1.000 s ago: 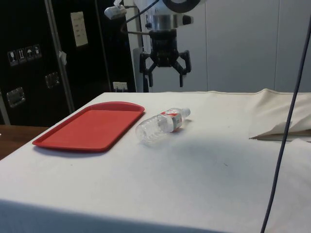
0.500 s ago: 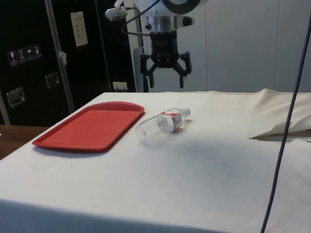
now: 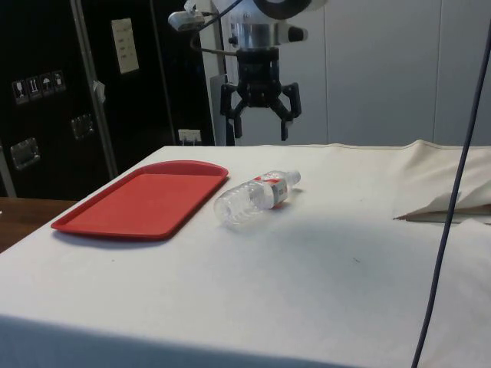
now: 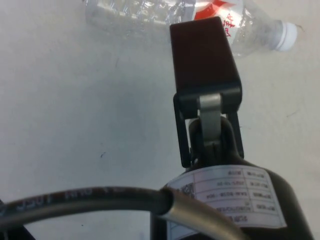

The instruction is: Place the bottle upright on the tray.

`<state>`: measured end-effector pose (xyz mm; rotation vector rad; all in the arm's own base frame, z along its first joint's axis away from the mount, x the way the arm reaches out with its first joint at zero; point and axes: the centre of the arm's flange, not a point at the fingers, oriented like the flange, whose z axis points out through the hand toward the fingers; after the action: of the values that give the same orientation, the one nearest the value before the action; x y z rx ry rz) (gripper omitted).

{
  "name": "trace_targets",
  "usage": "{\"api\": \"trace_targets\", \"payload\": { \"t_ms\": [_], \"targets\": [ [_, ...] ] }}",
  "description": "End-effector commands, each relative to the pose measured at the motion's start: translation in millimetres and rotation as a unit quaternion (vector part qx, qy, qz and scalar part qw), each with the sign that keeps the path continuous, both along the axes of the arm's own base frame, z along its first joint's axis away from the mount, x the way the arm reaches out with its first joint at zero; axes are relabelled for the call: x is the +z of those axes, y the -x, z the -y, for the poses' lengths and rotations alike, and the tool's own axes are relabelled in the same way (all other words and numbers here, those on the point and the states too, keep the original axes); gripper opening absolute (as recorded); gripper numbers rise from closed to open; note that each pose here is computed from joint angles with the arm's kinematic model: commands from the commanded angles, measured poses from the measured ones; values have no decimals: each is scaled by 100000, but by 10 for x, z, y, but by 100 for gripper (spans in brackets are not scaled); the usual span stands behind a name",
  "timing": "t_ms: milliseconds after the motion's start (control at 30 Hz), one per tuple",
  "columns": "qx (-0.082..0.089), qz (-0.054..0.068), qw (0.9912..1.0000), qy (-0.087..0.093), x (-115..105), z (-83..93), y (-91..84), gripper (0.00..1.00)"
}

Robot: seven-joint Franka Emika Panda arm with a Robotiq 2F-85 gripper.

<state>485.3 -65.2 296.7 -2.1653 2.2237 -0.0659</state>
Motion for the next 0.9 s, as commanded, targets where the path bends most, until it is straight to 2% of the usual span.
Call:
{"api": "trace_targets", "payload": {
  "t_ms": [0,67,100,133,333,367,400,633,667,700,867],
  "targets": [
    [-867,786,99991,-603,12,-11,-7,100],
    [-1563,1014,99976,-1161,18,-8,-12,100],
    [-938,252,99993,-721,3,3,-3,100],
    [-1750,1089,99970,-1334,19,-7,-13,100],
    [-3309,1409,99902,-2564,13,-5,-20,100],
    [-2820,753,99934,-2154,8,9,-8,100],
    [-3499,1434,99891,-2732,9,-4,-20,100],
    [-5435,1472,99759,-4050,-36,5,-28,100],
    [-4966,778,99805,-3709,-40,17,-12,100],
    [-5646,1391,99744,-4173,-52,6,-25,100],
    [-7122,1182,99614,-4993,-146,21,-27,100]
  ]
}}
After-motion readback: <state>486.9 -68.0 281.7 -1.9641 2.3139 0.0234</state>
